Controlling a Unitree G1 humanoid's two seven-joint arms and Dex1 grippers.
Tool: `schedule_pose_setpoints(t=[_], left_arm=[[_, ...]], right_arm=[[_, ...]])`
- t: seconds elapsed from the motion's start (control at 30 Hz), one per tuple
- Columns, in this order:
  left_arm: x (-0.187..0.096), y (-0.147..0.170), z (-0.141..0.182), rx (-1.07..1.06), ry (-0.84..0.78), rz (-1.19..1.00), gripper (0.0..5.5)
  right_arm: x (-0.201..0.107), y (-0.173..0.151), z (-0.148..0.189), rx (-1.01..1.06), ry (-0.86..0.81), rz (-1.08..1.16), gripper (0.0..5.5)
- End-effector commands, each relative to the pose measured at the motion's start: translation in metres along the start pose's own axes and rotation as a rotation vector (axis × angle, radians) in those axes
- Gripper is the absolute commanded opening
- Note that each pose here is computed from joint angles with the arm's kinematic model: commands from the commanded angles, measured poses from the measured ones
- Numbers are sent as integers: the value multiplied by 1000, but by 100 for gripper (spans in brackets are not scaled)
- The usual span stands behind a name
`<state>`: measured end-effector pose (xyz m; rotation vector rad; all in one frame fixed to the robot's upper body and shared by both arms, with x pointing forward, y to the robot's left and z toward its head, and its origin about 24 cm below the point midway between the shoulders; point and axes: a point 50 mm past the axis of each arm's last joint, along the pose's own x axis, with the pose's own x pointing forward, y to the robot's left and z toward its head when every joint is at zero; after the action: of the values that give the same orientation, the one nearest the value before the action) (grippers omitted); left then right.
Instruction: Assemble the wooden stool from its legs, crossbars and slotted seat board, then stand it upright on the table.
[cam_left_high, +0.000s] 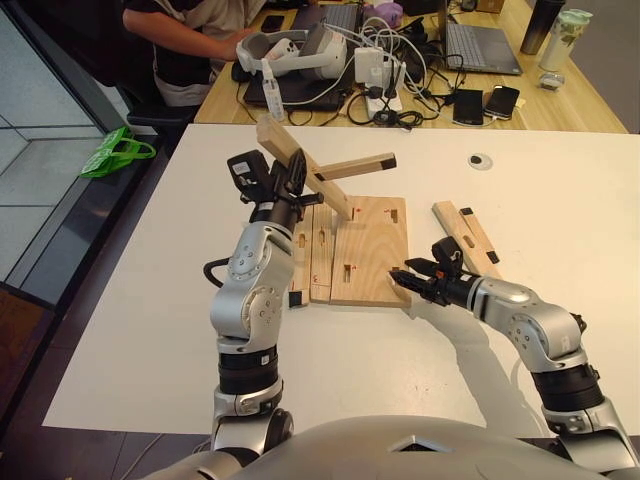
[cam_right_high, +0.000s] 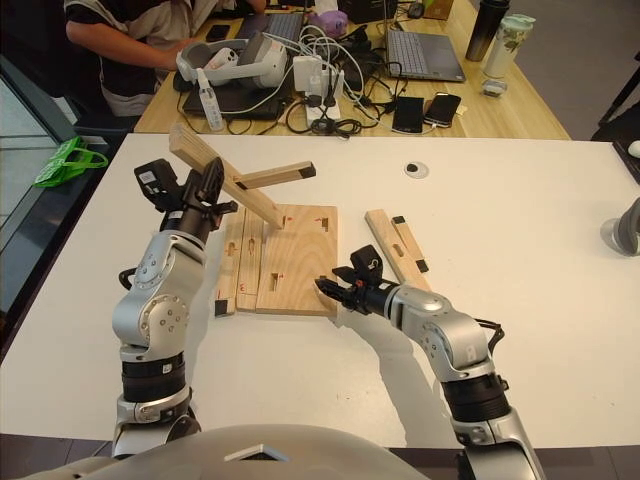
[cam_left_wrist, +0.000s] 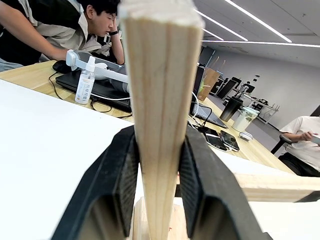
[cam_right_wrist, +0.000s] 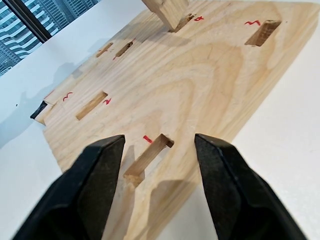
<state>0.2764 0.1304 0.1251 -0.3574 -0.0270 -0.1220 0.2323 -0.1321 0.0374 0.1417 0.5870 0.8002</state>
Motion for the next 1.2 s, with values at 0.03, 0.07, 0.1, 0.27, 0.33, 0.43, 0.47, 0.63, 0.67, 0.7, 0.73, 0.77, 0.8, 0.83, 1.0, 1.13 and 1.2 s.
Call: schedule_pose_setpoints(t=[0.03,0.07,0.1,0.27,0.33,0.43,0.47,0.63,0.67,0.7,0.73,0.77,0.8,0.83,1.0,1.13,1.2], left_arm=[[0,4,-7,53,40,16,100],[1,4,-10,64,61,22,100],[2,4,-12,74,75,28,100],[17,11,-12,149,163,153,100],[27,14,-6,159,189,230,100],[37,10,3,119,222,292,100],[38,8,4,118,240,302,100],[37,5,-4,95,318,335,100],[36,5,-8,100,339,331,100],[36,4,-12,103,358,325,100],[37,3,-14,112,370,318,100],[39,2,-17,132,383,304,100],[42,-1,-19,155,395,285,100],[48,-4,-20,186,413,253,100],[76,-7,-3,266,420,147,100],[88,3,11,245,443,121,156],[90,5,12,226,472,103,184]], right_arm=[[-2,-9,-7,-2,61,-55,258],[-2,-9,-7,-4,62,-56,258],[-2,-9,-7,-7,62,-57,258],[1,-10,-4,-21,60,-57,258],[2,-10,-2,-29,58,-56,258],[3,-11,-2,-37,58,-57,258],[3,-11,-2,-38,58,-58,258],[4,-11,-2,-39,50,-63,258],[5,-10,-2,-38,47,-64,258],[5,-10,-2,-38,44,-65,258],[5,-10,-2,-38,41,-67,258],[5,-10,-1,-37,37,-70,258],[5,-10,-1,-36,34,-72,258],[5,-10,0,-36,31,-73,258],[6,-10,3,-38,16,-78,258],[6,-10,3,-34,7,-83,258],[6,-10,3,-32,3,-87,258]])
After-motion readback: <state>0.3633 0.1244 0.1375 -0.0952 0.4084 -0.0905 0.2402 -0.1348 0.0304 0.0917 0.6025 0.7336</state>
